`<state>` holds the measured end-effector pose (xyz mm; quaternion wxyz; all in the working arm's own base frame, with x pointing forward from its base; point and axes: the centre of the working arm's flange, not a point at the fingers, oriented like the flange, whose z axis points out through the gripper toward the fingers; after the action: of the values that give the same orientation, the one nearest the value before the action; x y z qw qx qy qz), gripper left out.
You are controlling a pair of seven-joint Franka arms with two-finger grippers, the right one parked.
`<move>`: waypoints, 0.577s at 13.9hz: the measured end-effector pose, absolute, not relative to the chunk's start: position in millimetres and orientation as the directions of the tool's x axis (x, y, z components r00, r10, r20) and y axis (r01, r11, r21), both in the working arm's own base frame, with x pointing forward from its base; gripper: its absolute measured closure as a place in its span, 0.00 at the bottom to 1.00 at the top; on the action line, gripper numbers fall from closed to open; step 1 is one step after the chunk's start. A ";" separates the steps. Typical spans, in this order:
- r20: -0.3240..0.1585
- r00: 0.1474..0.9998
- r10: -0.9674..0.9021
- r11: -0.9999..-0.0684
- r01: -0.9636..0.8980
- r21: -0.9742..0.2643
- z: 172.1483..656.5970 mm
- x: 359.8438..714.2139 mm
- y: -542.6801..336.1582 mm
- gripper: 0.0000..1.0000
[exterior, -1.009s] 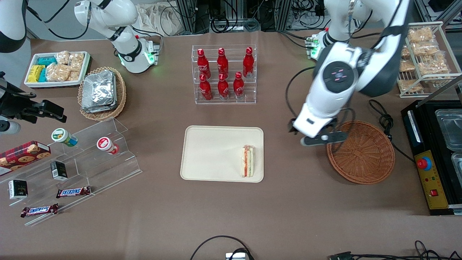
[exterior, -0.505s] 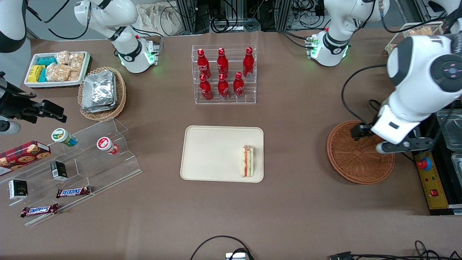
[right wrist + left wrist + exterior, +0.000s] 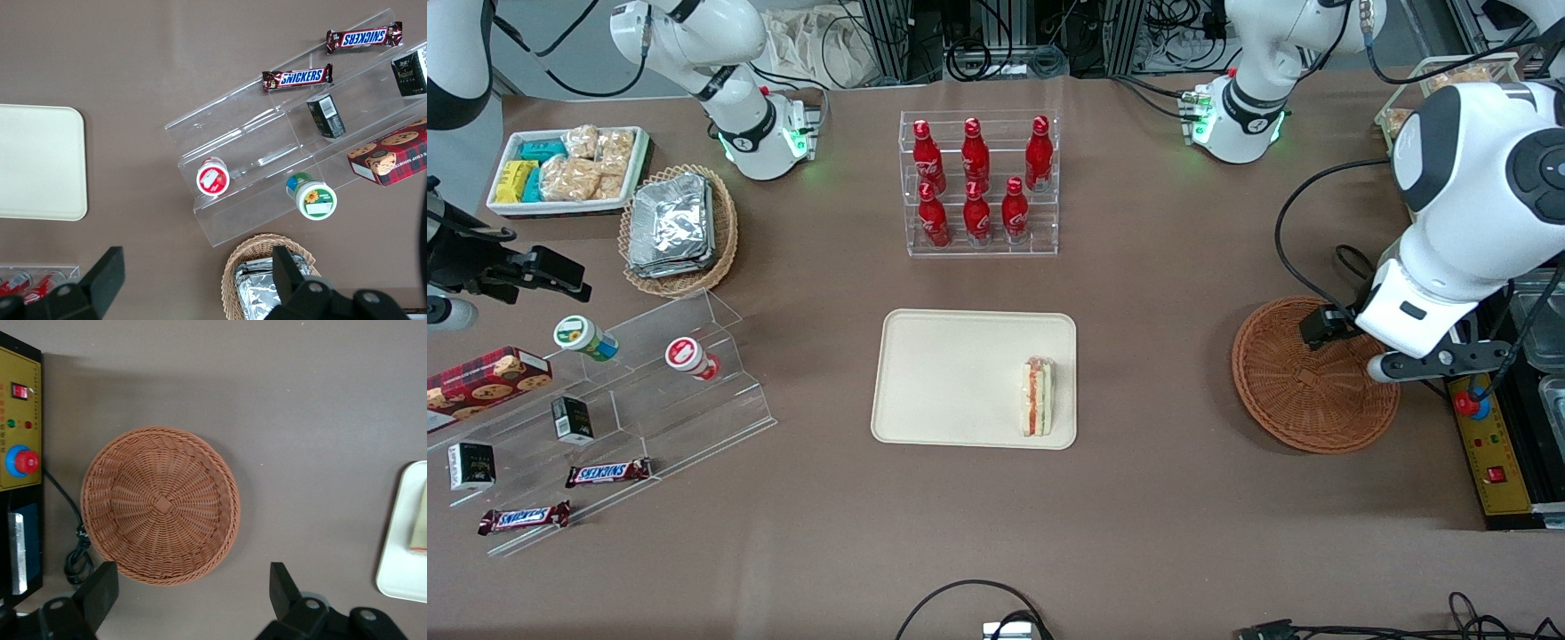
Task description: Place sandwich from basket to tray
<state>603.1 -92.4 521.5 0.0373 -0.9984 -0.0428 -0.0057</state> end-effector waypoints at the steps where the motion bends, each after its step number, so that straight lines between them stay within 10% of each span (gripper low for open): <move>1: 0.011 0.996 0.090 -0.994 0.090 -0.057 521.6 603.4 -93.8 0.00; 8: -0.068 0.997 0.045 -0.999 0.044 -0.024 521.9 596.3 -68.3 0.00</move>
<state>596.3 -68.3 521.9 0.0111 -0.9991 -0.0223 0.0342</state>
